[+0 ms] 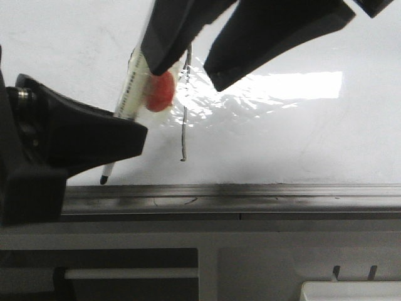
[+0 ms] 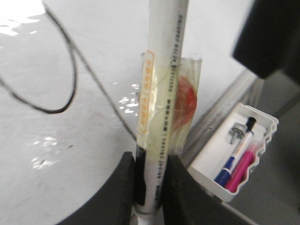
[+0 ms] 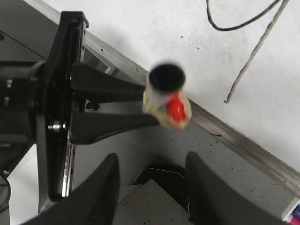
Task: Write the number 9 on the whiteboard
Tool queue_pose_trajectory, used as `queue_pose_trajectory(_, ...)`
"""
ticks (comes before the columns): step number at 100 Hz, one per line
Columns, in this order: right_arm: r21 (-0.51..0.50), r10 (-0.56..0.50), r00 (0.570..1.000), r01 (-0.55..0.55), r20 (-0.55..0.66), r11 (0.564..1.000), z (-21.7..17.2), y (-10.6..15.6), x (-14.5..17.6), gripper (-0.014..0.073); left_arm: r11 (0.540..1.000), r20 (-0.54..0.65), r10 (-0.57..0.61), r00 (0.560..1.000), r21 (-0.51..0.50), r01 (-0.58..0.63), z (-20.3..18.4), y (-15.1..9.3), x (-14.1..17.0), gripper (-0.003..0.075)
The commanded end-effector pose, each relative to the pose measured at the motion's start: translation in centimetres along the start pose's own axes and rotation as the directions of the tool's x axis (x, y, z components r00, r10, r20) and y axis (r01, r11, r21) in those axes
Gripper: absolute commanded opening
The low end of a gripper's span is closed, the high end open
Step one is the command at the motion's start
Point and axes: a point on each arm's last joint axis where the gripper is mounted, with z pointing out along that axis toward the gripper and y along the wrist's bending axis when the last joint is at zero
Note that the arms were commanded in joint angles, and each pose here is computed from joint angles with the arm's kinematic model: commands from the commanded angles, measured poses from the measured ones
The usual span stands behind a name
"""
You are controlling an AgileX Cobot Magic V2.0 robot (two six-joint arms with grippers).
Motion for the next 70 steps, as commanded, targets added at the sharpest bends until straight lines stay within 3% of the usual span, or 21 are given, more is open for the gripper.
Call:
queue_pose_trajectory(1, -0.026, -0.022, 0.994, 0.025, 0.11, 0.999, -1.6, 0.6, -1.4, 0.0359, 0.982, 0.133, -0.161, 0.978, -0.073, 0.171, -0.3, 0.8, -1.9, -0.002)
queue_pose_trajectory(14, -0.025, -0.022, 0.994, 0.025, 0.104, 0.999, -1.6, 0.6, -1.3, 0.0359, 0.906, 0.175, -0.36, 0.917, -0.17, 0.388, -0.9, 2.0, -2.0, -0.002)
queue_pose_trajectory(35, -0.024, -0.019, 0.996, 0.021, 0.092, 0.999, -1.6, 0.6, -1.2, 0.0359, 0.83, 0.156, -0.474, 0.867, -0.249, 0.499, -1.7, 2.6, -1.5, -0.002)
queue_pose_trajectory(70, -0.034, -0.004, 0.997, 0.006, 0.081, 0.999, -1.6, 0.6, -1.1, 0.0359, 0.822, 0.111, -0.481, 0.87, -0.287, 0.491, -0.9, 2.7, -0.7, -0.002)
